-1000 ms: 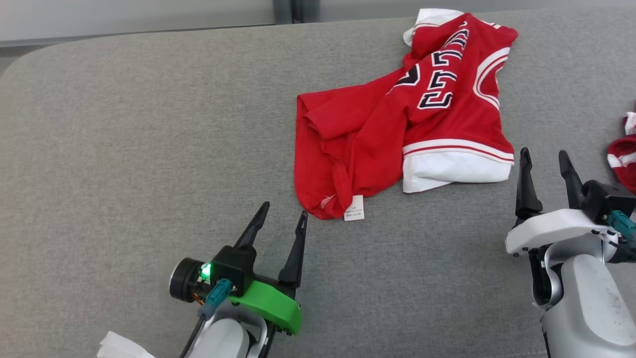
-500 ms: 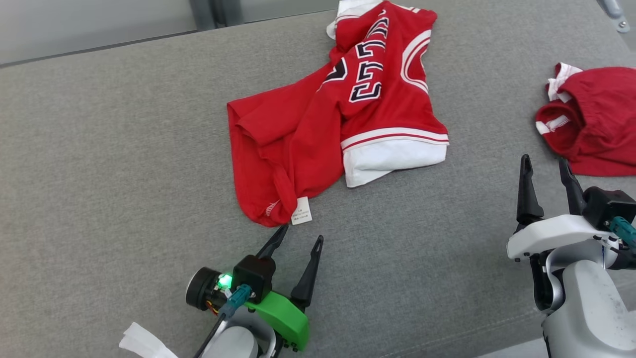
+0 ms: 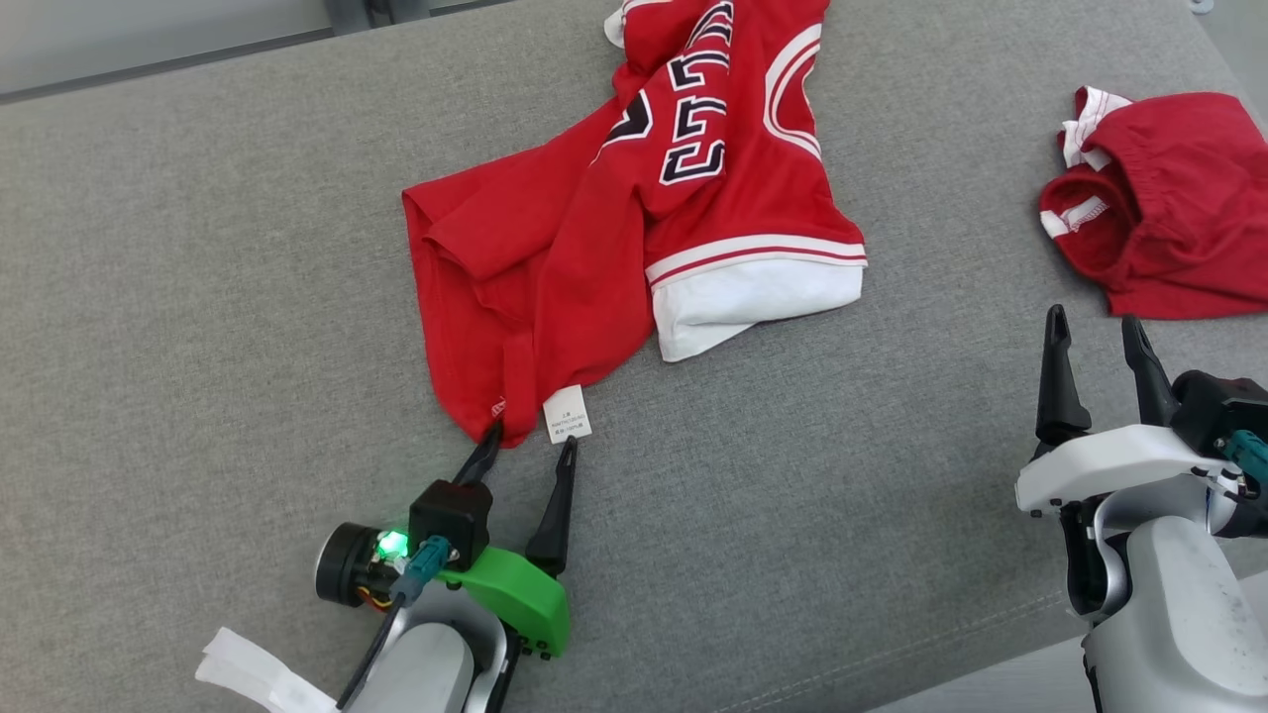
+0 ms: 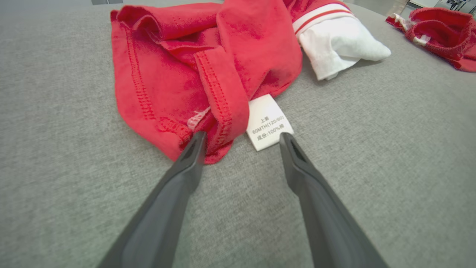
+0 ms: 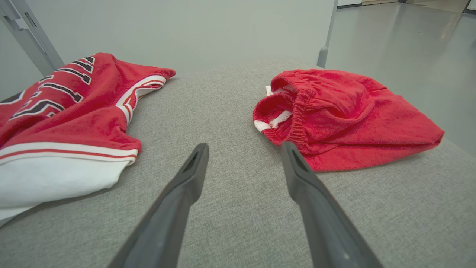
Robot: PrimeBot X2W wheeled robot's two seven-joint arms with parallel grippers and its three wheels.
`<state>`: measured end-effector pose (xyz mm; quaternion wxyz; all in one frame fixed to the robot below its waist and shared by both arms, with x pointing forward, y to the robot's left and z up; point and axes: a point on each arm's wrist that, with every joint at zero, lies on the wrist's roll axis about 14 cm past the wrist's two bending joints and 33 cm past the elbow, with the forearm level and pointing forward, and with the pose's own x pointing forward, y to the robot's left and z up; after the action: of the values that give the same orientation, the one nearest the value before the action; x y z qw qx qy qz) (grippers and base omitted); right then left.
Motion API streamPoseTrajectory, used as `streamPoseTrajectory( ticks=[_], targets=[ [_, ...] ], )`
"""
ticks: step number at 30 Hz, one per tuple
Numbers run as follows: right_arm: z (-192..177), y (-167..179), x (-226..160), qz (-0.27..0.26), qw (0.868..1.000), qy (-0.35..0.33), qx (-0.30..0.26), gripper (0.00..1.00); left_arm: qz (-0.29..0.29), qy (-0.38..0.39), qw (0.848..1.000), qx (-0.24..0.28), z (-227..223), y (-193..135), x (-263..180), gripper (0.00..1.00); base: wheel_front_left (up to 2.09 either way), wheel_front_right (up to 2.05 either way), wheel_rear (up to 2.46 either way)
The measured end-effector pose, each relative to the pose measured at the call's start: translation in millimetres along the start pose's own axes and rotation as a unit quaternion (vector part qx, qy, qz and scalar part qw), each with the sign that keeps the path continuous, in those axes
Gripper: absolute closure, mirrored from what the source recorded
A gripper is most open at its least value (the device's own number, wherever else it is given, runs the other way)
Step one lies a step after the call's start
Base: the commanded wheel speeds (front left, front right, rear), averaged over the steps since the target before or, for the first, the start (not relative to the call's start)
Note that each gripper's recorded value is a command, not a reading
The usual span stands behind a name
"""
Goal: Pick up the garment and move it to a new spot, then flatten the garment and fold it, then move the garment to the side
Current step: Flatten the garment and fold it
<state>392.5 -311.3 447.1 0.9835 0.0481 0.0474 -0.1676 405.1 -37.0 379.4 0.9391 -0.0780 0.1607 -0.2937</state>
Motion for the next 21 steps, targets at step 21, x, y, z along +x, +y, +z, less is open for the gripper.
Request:
streamPoseTrajectory(
  ticks=[21],
  targets=[
    [-2, 9, 4, 0.01, 1.0, 0.002, 0.011, 0.0, 0.046, -0.021, 0.999, -0.021, 15, 27, 2, 0.21, 0.0, 0.0, 0.0]
  ],
)
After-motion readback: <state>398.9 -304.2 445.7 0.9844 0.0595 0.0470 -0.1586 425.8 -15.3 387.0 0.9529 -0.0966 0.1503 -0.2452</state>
